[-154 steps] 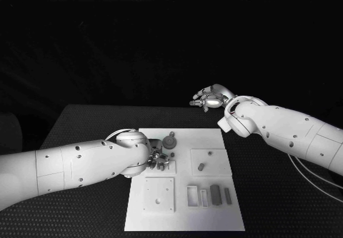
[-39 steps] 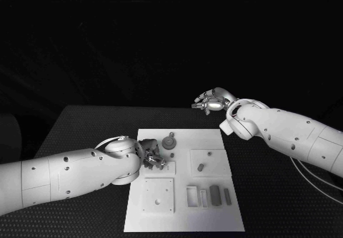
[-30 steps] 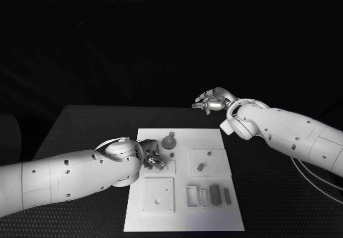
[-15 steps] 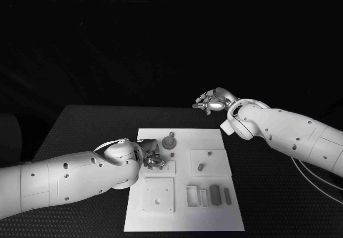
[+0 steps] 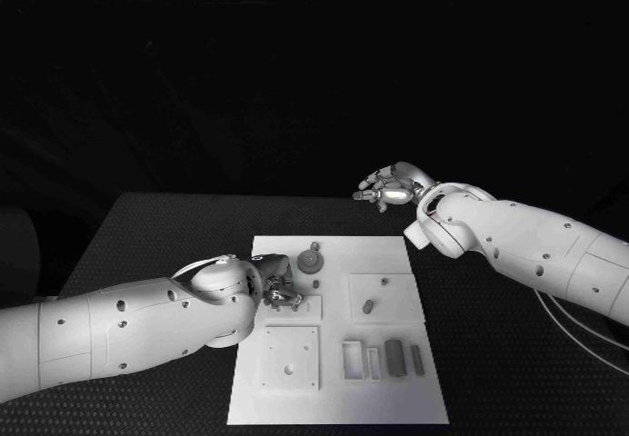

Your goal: Assemble the parts on the task board

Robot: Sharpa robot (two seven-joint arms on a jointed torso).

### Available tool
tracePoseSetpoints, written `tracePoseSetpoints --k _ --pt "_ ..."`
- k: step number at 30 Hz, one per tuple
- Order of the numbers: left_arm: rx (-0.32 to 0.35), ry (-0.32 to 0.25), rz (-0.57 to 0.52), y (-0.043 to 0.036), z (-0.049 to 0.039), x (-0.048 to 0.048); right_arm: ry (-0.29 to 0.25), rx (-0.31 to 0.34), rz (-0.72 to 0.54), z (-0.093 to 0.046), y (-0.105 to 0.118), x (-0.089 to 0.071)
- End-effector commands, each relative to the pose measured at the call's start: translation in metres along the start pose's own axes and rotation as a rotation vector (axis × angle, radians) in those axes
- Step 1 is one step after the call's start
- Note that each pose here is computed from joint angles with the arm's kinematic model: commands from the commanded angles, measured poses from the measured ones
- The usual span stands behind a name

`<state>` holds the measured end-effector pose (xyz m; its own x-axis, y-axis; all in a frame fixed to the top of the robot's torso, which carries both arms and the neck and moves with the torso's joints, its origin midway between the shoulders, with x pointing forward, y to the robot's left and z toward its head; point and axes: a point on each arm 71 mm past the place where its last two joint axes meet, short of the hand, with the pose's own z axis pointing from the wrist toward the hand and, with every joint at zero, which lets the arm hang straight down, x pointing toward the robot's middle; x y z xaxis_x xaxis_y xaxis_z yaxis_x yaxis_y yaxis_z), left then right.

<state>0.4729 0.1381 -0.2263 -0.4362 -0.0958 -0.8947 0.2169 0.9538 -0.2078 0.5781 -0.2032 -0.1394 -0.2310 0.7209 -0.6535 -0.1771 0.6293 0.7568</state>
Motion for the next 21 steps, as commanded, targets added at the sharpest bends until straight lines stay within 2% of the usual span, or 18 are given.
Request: tracePoseSetpoints --k 1,21 --pt "0.015 -0.013 -0.002 -0.0017 0.0001 -0.0005 0.018 -0.007 0.000 -0.0003 0.0001 0.0015" --pt "0.012 -0.007 -0.003 -0.0007 0.0008 0.0002 0.019 -0.003 0.001 -0.0009 -0.0018 0.0024"
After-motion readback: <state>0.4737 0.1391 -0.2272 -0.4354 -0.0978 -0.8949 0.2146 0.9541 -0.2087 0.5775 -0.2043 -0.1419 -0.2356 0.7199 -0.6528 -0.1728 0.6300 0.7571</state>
